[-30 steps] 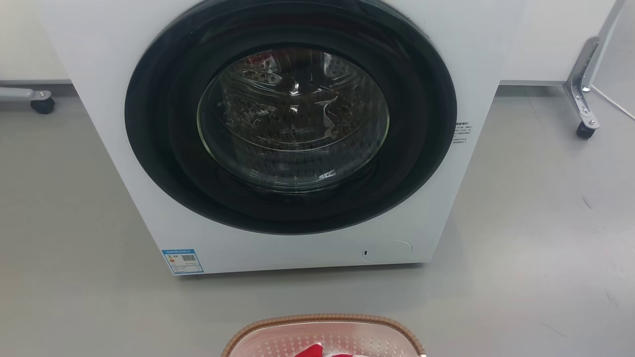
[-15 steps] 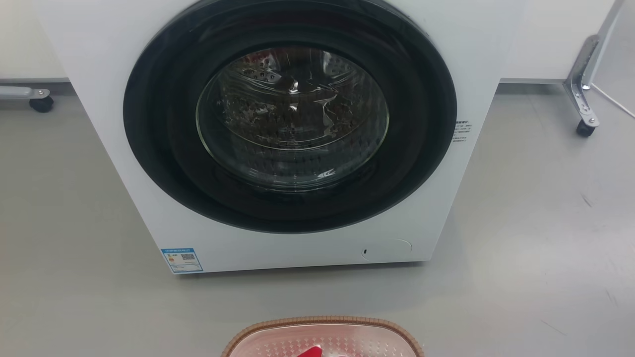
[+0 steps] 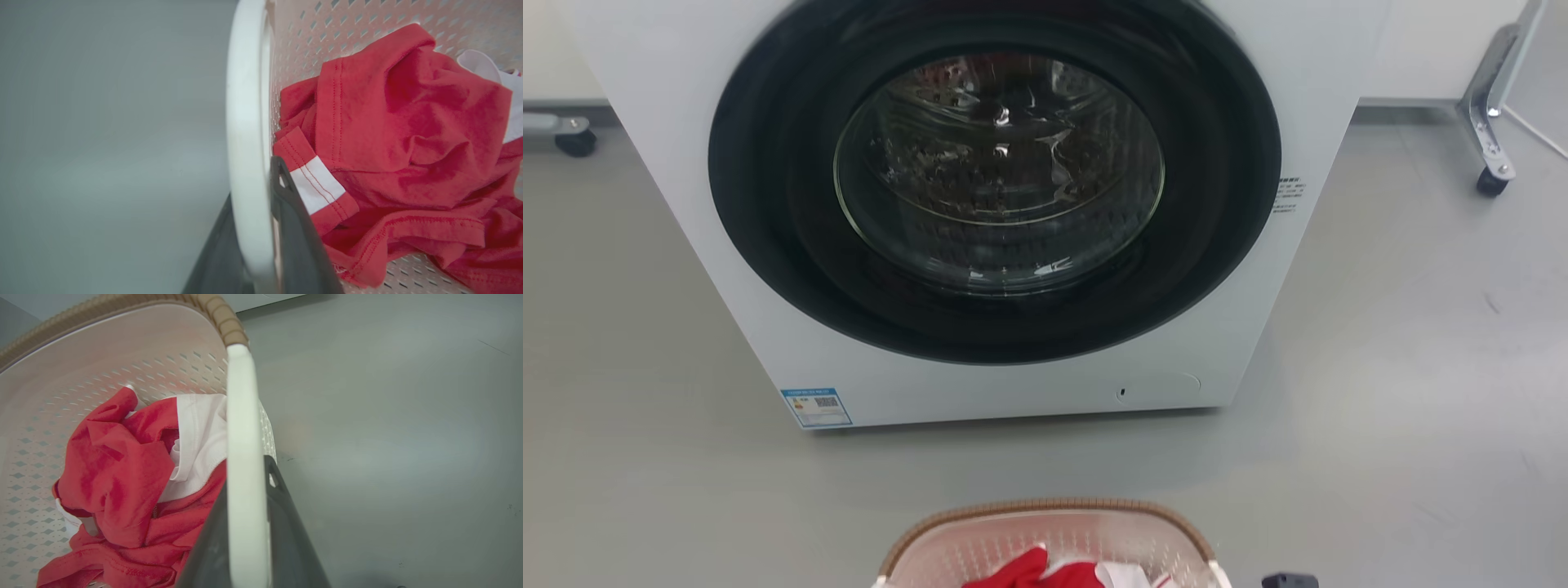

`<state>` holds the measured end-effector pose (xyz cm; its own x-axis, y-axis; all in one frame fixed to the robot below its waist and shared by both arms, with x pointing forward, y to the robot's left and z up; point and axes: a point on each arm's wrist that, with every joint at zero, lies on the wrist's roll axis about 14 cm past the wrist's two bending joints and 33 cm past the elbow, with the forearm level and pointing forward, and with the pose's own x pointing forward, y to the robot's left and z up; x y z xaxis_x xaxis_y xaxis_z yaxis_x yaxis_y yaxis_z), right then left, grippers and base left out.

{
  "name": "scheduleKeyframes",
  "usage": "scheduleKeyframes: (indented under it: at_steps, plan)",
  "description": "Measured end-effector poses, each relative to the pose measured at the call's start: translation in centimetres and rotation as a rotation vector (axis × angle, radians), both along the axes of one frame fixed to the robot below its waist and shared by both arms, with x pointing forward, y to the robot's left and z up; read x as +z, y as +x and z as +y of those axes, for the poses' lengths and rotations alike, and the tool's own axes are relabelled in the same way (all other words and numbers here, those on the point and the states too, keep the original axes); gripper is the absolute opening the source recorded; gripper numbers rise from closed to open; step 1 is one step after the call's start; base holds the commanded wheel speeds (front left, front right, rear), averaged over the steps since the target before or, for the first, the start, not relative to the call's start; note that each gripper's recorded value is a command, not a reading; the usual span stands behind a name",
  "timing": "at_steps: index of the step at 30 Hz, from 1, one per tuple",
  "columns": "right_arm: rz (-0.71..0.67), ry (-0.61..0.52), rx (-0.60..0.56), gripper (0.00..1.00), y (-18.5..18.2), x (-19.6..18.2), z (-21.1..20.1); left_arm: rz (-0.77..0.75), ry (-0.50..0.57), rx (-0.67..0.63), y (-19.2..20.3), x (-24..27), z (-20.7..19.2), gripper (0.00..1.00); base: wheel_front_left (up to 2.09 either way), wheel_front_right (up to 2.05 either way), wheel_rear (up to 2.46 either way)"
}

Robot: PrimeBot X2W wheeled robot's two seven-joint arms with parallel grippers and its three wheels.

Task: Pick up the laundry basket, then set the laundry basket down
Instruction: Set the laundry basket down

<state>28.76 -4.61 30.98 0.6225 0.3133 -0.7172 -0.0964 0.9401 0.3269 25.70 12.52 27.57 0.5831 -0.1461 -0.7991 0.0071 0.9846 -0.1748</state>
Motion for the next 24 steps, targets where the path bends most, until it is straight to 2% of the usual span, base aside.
scheduleKeyframes:
  at_steps: [14,24]
  plan:
    - [-0.121,-0.018,-0.001,0.0,9.4,1.8,-0.1,-0.122,0.001,0.027,8.9,1.5,0.2,0.0,0.0,0.0,0.0]
    - [-0.116,-0.037,0.004,0.0,12.7,-0.1,-0.3,-0.12,0.013,0.036,12.1,0.0,0.2,0.0,0.0,0.0,0.0]
